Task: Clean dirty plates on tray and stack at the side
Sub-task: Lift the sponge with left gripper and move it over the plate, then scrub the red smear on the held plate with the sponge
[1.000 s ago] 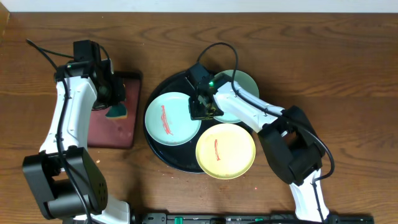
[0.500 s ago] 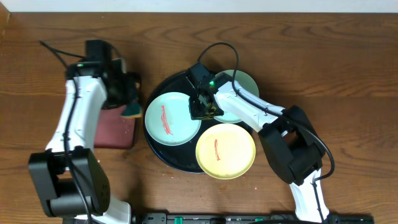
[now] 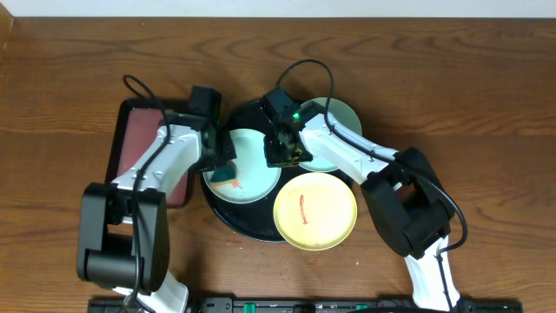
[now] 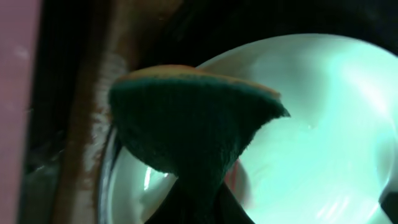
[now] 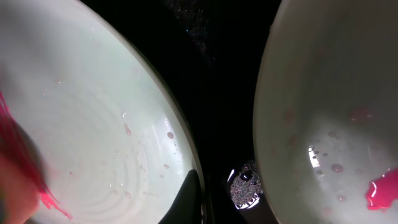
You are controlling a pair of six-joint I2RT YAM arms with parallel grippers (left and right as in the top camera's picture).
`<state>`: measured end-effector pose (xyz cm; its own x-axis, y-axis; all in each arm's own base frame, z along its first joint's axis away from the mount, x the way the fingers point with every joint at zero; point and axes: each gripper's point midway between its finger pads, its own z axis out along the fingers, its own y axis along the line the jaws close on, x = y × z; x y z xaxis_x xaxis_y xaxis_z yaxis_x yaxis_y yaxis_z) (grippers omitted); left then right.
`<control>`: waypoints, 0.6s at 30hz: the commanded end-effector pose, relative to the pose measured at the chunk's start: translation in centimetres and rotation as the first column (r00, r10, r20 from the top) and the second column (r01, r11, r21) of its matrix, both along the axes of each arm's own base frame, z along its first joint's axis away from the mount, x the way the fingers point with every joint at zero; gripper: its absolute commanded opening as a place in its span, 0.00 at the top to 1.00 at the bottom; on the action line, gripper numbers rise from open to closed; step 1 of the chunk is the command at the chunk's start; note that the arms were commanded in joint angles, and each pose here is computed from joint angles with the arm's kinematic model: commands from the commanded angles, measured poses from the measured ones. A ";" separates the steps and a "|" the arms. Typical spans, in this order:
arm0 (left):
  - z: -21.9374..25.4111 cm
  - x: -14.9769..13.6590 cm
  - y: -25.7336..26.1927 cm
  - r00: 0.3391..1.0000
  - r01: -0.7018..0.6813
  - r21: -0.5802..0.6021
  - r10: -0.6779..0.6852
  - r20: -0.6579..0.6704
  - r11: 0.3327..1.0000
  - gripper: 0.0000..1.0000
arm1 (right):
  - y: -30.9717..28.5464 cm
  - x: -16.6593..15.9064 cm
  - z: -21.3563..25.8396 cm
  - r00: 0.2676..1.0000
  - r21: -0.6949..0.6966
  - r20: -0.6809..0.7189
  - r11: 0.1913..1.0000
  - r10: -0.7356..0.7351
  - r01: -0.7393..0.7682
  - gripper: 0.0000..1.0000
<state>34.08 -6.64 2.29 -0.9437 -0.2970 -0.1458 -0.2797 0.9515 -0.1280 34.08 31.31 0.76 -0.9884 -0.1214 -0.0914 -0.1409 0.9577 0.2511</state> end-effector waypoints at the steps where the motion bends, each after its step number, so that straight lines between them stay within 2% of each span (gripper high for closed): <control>1: -1.9 -1.0 -0.7 0.998 -0.011 0.016 0.012 -0.058 1.000 0.93 | -0.7 0.0 -1.6 1.000 -0.024 -0.023 1.000 0.008 -0.009 0.99; 3: -2.7 -1.5 -1.6 0.996 0.015 0.015 -0.013 -0.084 1.000 0.93 | -0.7 0.0 -1.6 1.000 -0.024 -0.023 1.000 0.008 -0.009 0.99; 6: -3.6 -2.5 -3.7 0.990 0.052 -0.051 -0.058 -0.130 0.997 0.93 | -0.7 -0.1 -1.6 1.000 -0.025 -0.023 1.000 0.009 -0.010 0.99; 8: -3.5 -2.9 -5.5 0.983 0.108 -0.134 -0.126 -0.136 0.985 0.93 | -0.7 -0.1 -1.6 1.000 -0.025 -0.023 1.000 0.010 -0.010 0.99; 10: -2.8 -3.1 -7.5 0.965 0.208 -0.250 -0.240 -0.106 0.946 0.93 | -0.7 -0.1 -1.6 1.000 -0.025 -0.023 1.000 0.010 -0.010 0.99; 12: -2.1 -3.2 -8.7 0.946 0.277 -0.315 -0.315 -0.074 0.908 0.93 | -0.7 -0.1 -1.6 1.000 -0.025 -0.023 1.000 0.010 -0.010 0.99; 18: -1.8 -3.0 -8.9 0.924 0.351 -0.316 -0.381 -0.036 0.882 0.93 | -0.7 -0.1 -1.6 1.000 -0.026 -0.024 1.000 0.009 -0.010 0.99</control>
